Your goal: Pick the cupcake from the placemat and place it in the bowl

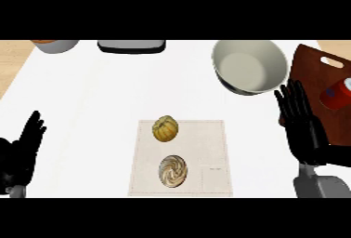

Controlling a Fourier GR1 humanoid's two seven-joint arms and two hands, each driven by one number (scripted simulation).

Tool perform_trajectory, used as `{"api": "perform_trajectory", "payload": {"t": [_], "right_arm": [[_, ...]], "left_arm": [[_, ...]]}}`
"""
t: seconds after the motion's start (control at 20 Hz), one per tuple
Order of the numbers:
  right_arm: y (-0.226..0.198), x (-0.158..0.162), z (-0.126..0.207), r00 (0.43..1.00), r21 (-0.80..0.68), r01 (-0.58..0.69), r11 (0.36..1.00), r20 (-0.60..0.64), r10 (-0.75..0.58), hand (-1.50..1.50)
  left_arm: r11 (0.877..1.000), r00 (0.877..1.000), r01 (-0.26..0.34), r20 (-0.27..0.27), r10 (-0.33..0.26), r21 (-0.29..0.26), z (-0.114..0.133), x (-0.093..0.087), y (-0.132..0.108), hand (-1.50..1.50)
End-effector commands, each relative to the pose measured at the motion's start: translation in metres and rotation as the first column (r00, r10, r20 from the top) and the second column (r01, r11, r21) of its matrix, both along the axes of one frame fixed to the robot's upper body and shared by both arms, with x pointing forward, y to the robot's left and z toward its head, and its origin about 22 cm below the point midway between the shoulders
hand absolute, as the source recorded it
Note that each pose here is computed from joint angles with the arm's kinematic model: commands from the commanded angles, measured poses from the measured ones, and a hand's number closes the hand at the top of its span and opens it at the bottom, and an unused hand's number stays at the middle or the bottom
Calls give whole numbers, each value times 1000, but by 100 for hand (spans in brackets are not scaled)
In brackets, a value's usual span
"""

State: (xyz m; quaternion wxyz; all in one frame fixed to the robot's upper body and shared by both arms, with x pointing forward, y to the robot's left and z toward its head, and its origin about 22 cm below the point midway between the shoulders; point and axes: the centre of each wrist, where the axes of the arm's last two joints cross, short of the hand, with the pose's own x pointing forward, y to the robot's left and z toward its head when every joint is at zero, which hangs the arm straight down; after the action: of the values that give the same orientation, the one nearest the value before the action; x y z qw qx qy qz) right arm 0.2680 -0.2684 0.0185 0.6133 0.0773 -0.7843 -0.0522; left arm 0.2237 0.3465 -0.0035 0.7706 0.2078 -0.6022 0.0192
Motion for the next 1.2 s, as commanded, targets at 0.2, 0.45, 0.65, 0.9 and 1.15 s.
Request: {"api": "perform_trajectory", "payload": {"t": [0.2, 0.45, 0.65, 0.9, 1.15], "right_arm": [[111, -26, -21, 924, -368, -378, 849, -212, 320, 150], [136, -53, -29, 999, -436, 42, 899, -9, -51, -150], [185, -109, -35, 987, -351, 101, 931, 155, -49, -150], [212, -150, -16, 952, -392, 249, 886, 265, -151, -150], [202, -144, 4, 960, -559, 280, 781, 165, -226, -150]], "left_arm": [[957, 936, 286, 226, -269, -42, 33, 36, -71, 0], [943, 929, 310, 248, -275, -117, 32, 35, -103, 0], [929, 913, 354, 257, -318, -107, 35, 44, -115, 0], [927, 912, 356, 261, -316, -121, 37, 43, -124, 0], [929, 910, 357, 262, -322, -96, 41, 47, -118, 0]]}}
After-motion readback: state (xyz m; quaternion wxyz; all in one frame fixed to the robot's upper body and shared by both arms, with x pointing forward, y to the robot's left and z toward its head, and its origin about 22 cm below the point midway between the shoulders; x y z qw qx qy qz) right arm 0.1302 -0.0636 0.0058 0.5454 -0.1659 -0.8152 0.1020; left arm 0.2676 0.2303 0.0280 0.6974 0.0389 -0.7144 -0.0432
